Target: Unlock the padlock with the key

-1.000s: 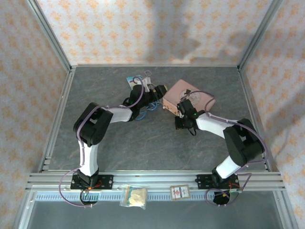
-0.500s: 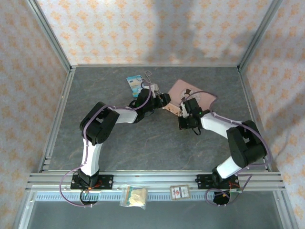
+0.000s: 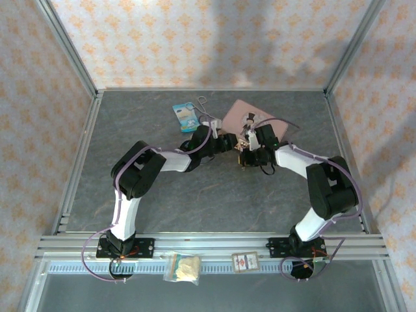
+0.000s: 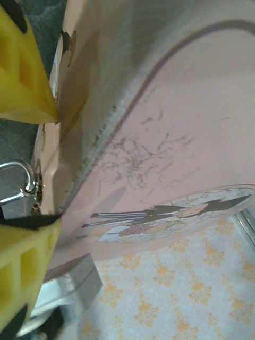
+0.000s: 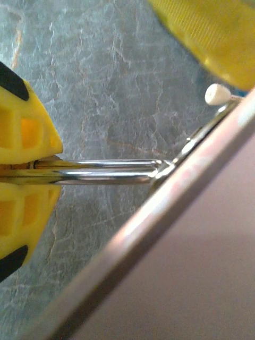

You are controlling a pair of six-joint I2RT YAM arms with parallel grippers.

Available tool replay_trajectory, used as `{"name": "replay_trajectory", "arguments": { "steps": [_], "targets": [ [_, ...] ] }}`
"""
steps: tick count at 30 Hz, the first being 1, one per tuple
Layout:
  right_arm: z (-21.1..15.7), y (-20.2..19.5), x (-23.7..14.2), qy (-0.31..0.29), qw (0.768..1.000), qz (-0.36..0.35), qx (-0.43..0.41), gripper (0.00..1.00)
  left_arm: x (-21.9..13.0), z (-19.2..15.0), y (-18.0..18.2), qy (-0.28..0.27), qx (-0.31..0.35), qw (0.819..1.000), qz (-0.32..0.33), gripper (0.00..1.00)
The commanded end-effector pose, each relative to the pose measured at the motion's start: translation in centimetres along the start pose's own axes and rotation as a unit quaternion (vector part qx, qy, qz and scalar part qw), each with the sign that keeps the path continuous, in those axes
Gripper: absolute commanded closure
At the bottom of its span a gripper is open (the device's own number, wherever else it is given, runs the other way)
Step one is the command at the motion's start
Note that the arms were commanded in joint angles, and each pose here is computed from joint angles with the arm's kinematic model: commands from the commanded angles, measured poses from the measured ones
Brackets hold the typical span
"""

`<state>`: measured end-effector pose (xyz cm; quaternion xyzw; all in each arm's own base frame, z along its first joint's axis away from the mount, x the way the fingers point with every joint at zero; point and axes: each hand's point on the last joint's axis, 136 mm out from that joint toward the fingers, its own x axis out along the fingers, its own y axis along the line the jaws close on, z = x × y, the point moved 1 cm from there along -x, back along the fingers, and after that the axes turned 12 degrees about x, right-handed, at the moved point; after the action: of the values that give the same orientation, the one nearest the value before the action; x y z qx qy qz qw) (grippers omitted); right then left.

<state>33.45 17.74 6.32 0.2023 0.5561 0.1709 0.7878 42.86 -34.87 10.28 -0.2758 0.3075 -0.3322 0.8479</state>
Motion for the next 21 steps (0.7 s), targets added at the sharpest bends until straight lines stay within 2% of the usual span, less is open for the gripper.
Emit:
{"name": "replay_trajectory", "arguments": {
  "steps": [1,3,6,10,17,19,21],
  "targets": [
    [-0.9,1.5,0.7,0.031,0.996,0.066,0.045,1.0,-1.9,0.8,-1.4,-0.022,-0.016,0.999,-0.021,0.41],
    [-0.8,0.8,0.9,0.029,0.996,0.05,0.065,1.0,-3.1,0.7,-1.7,-0.031,-0.031,0.999,-0.027,0.37],
    [-0.6,-1.5,1.3,0.013,0.995,-0.014,0.094,1.0,-4.9,0.8,-2.4,-0.047,-0.051,0.997,-0.043,0.35],
    [-0.9,-2.4,1.6,-0.002,0.993,-0.026,0.113,0.99,-6.3,0.6,-3.0,-0.056,-0.065,0.995,-0.057,0.34],
    [0.0,-1.8,0.8,-0.032,0.992,-0.016,0.124,0.76,-6.9,0.1,-3.9,-0.05,-0.057,0.995,-0.059,0.33],
    [0.6,-1.5,0.0,-0.048,0.991,-0.016,0.121,0.6,-7.0,0.0,-4.0,-0.048,-0.054,0.996,-0.057,0.33],
    [1.3,-1.1,-1.2,-0.066,0.99,-0.019,0.121,0.52,-7.0,-0.1,-4.0,-0.044,-0.05,0.996,-0.052,0.33]
  ]
}}
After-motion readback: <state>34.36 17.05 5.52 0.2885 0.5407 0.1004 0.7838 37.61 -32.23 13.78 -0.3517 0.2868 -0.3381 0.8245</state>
